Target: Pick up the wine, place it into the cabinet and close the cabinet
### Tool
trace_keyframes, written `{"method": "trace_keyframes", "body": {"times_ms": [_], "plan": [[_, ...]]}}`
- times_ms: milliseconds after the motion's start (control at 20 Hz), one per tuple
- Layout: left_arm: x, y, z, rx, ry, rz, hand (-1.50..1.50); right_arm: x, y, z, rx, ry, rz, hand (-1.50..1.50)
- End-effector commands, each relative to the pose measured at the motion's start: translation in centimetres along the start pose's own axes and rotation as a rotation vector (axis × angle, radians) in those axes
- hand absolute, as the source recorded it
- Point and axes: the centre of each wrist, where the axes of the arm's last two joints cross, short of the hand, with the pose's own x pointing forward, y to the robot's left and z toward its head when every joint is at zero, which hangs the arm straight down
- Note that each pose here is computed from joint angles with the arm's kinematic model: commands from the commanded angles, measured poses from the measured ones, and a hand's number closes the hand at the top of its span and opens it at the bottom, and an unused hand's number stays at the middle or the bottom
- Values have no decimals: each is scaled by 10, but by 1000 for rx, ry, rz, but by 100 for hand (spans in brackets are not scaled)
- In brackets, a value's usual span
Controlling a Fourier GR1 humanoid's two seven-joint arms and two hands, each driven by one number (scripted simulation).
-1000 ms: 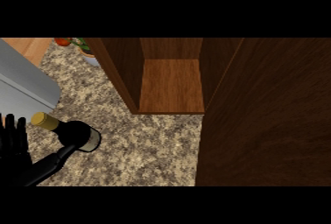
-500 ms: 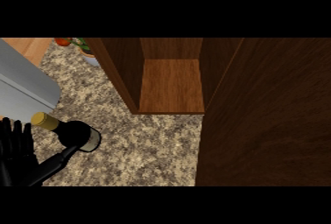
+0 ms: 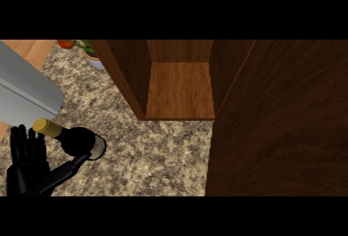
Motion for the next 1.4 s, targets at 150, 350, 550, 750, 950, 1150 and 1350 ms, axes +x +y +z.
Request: {"method": "trace_keyframes", "body": {"times_ms": [150,350,550,750,950,1150,1350], "plan": [[-18,4,5,-17,-5,21,-150,28,4,28,33,-48,-56,-150],[-33,4,-11,-21,18,30,-150,21,5,31,47,-41,-61,-150],[-33,-1,-6,-26,19,5,-150,16,7,22,40,-47,-58,-150],[-45,23,-18,-25,8,8,-150,25,5,21,41,-49,-58,-150],[-69,12,-8,-26,28,12,-150,20,8,20,41,-48,-59,-150],[-79,-6,-18,-21,38,23,-150,31,5,33,72,-52,-47,-150],[-91,12,-9,-39,53,42,-150,18,11,10,49,-35,-37,-150]]}}
